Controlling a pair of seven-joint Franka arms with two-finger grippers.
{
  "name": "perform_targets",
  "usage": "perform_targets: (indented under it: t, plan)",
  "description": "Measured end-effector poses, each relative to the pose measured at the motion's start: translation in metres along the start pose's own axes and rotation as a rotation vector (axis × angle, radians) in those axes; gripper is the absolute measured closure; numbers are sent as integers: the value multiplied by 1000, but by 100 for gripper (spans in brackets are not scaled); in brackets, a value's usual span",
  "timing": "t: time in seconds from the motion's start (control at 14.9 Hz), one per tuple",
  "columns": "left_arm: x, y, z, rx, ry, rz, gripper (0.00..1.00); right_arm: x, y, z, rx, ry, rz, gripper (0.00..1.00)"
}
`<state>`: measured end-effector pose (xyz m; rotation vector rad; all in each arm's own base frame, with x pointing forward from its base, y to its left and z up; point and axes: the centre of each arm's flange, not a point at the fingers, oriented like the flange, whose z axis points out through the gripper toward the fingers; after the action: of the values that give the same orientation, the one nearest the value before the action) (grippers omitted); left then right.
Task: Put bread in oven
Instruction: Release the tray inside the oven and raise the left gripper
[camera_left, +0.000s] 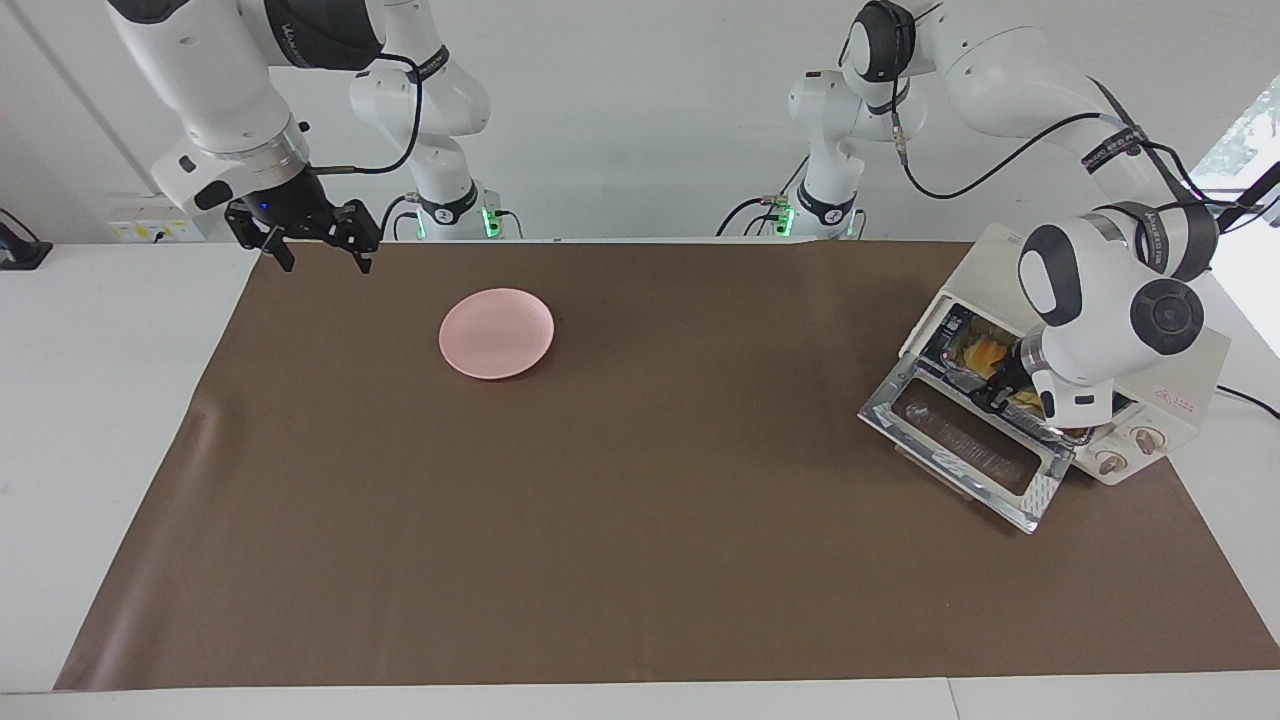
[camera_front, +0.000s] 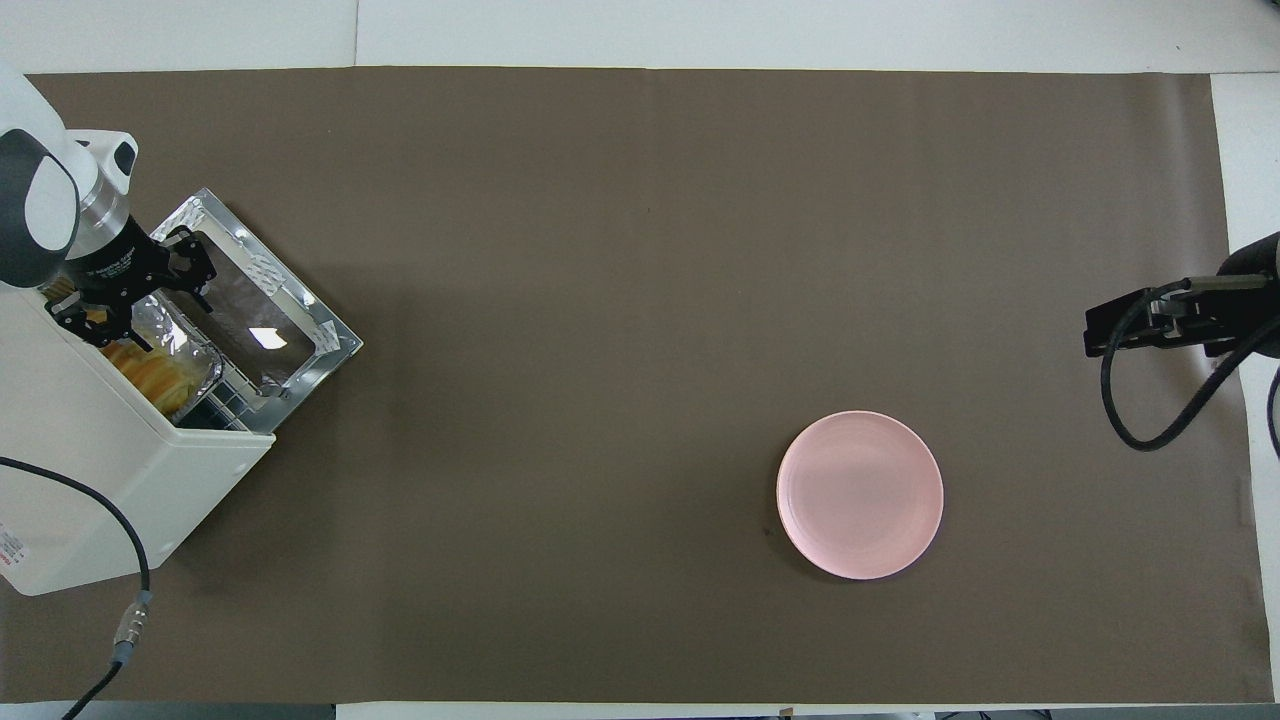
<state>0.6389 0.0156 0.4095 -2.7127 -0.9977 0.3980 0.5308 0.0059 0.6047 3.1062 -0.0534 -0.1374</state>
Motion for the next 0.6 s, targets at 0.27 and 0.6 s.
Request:
perform_targets:
  t: [0.27, 0.6]
  plan:
    - [-1, 3, -26, -36, 62, 91, 0, 0, 0, 0, 0, 0, 0, 0]
    - [-11, 6, -58, -58, 121, 354, 0, 0, 0, 0, 0, 0, 0, 0]
